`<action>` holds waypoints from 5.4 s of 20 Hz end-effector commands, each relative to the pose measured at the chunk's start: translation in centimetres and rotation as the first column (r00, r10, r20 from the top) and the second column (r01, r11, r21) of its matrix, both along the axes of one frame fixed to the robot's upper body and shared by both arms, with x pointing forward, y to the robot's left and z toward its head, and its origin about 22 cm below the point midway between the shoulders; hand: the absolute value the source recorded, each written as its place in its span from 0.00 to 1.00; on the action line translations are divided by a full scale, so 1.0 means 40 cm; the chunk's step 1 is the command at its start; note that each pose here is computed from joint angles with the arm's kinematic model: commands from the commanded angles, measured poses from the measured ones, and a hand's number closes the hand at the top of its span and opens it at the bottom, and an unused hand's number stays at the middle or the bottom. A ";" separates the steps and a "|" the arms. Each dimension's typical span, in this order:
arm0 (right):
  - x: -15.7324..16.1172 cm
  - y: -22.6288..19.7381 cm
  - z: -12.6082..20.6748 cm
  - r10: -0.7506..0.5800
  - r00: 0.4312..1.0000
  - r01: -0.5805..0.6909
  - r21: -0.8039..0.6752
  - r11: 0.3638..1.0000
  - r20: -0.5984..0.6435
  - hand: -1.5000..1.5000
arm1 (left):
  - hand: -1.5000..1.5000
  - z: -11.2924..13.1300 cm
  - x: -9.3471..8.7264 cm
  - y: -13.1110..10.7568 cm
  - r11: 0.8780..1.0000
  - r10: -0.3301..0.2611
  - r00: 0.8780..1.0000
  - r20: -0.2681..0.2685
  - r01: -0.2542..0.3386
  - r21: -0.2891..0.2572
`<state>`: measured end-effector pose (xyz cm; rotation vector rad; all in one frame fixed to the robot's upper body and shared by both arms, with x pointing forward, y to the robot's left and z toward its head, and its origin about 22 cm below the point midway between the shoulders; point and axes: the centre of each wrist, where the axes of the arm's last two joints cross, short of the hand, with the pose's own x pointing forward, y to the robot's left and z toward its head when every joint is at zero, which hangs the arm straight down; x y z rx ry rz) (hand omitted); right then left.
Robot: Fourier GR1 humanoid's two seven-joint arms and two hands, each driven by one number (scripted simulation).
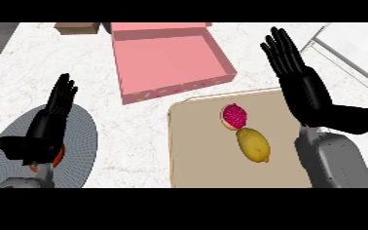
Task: Pick the lemon from the tray and place it in the tiered shelf
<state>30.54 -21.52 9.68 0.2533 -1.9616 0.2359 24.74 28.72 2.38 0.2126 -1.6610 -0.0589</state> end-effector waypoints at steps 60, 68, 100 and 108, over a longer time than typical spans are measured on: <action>-0.176 0.199 -0.059 -0.648 0.761 -0.095 -0.979 -0.180 0.045 0.00 | 0.50 -0.057 -0.005 0.192 0.997 0.078 0.946 -0.315 -0.072 0.030; -0.118 0.177 -0.126 -0.649 0.760 -0.127 -0.975 -0.184 0.023 0.00 | 0.50 -0.052 -0.053 0.158 0.998 0.068 0.949 -0.307 -0.065 0.022; -0.048 -0.025 0.093 -0.856 0.499 0.253 -0.967 -0.008 0.138 1.00 | 0.50 -0.054 -0.040 0.208 0.997 0.076 0.946 -0.314 -0.073 0.019; -0.165 -0.026 0.289 -0.912 0.402 0.481 -0.867 0.131 0.085 1.00 | 0.50 -0.080 -0.055 0.180 0.996 0.089 0.944 -0.318 -0.084 0.030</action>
